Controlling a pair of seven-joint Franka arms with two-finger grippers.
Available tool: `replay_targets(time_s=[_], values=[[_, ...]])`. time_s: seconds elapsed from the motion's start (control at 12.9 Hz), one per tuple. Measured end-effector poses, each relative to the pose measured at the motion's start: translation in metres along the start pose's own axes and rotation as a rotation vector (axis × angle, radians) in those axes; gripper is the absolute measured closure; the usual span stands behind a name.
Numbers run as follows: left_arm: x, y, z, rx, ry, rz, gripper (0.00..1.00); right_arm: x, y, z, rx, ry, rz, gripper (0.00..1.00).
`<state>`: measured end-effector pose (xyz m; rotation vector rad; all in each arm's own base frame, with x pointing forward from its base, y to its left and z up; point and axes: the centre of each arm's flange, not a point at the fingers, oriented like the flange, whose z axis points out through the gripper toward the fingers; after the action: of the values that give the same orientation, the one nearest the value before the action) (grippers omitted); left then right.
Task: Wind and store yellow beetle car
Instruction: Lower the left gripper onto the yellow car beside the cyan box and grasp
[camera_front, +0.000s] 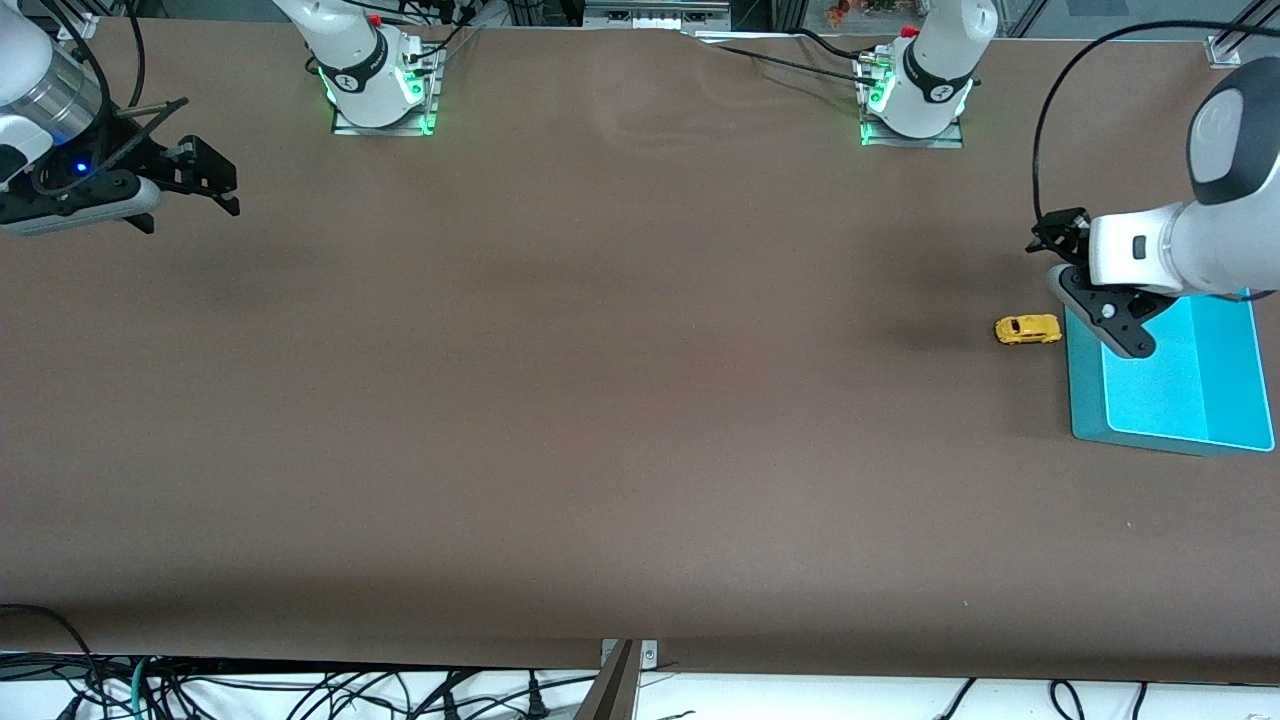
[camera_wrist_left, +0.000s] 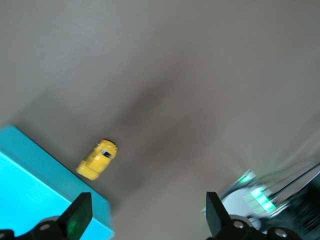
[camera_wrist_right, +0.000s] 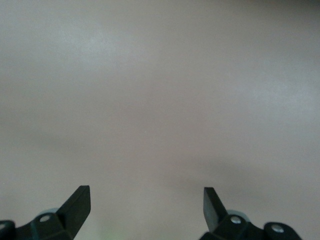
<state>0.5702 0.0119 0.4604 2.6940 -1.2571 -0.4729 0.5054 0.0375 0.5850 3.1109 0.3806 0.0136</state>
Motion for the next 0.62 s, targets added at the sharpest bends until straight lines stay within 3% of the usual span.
replay_targets(time_s=[0.39, 0.62], values=[[-0.012, -0.023, 0.067, 0.042, 0.005, 0.287, 0.00, -0.002, 0.006, -0.001, 0.005, -0.003, 0.024, 0.00], [-0.035, -0.038, 0.107, 0.087, 0.022, 0.379, 0.00, -0.002, 0.006, -0.001, 0.005, -0.003, 0.025, 0.00]])
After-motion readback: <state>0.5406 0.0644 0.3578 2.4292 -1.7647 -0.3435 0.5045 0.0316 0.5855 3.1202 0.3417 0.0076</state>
